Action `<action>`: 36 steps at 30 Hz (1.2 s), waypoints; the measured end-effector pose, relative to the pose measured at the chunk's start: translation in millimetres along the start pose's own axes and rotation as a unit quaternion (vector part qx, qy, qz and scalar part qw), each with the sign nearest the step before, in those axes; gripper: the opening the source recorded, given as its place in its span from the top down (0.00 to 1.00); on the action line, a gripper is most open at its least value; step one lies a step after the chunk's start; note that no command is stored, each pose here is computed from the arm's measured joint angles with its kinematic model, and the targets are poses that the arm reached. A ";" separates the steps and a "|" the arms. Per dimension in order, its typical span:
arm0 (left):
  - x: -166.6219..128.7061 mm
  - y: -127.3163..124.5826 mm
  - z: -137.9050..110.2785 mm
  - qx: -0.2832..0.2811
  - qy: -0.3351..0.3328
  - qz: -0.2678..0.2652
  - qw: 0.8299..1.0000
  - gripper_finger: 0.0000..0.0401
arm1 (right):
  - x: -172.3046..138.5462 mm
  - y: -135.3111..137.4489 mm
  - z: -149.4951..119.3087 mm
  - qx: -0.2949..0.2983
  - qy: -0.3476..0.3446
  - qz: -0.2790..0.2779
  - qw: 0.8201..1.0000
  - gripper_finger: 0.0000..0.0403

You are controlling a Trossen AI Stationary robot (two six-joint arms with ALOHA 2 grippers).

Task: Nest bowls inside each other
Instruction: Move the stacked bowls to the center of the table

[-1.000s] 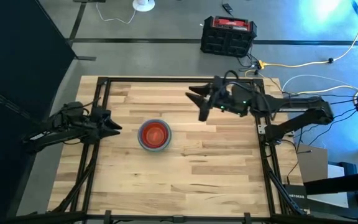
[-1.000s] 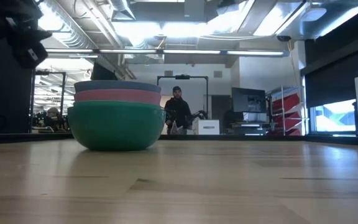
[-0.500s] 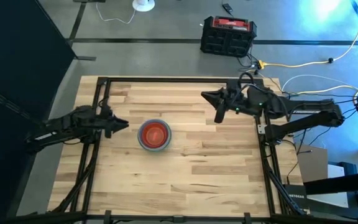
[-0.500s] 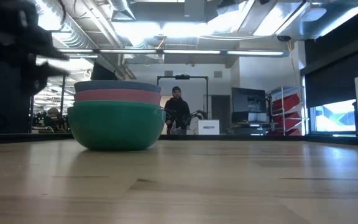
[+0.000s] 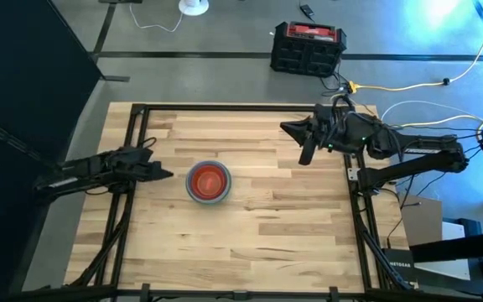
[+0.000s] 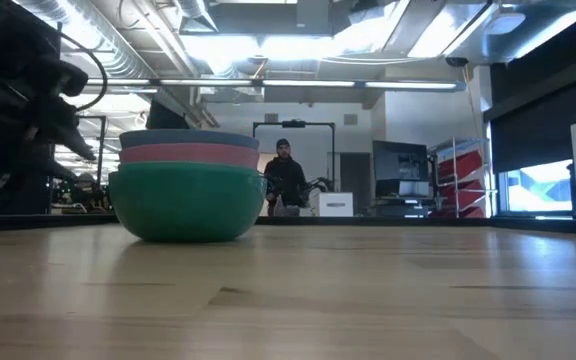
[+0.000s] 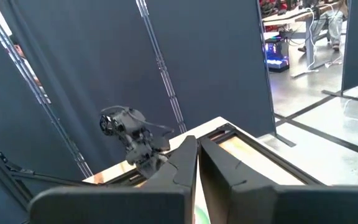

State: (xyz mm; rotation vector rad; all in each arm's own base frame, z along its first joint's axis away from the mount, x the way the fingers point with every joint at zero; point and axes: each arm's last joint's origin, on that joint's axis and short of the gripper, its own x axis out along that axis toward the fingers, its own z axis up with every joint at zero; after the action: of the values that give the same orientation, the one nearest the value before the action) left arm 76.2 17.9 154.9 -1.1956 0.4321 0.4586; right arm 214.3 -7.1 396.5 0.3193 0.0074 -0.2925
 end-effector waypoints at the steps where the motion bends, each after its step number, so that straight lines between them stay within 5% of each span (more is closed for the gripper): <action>1: 0.8 0.8 -0.5 -0.012 0.004 0.006 1.000 0.68 | -1.1 -0.2 0.5 -0.001 0.000 0.000 1.000 1.00; 6: 4.6 4.9 -3.1 -0.067 0.024 0.039 0.997 0.69 | -6.4 -1.1 2.6 -0.007 -0.002 0.002 1.000 1.00; 19: 26.3 -2.9 -4.9 -0.049 0.075 0.078 0.993 0.71 | -10.5 -1.3 2.0 -0.014 0.013 0.018 1.000 1.00; 36: 62.6 -17.5 -6.5 -0.051 0.103 0.061 0.992 0.89 | -31.1 -3.6 13.7 -0.020 -0.016 0.032 0.999 1.00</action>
State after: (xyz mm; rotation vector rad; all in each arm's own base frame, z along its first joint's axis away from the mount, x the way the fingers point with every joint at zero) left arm 137.4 13.4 132.3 -1.3261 0.6686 0.4677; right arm 183.0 -5.8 410.1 0.2740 -0.0279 -0.2340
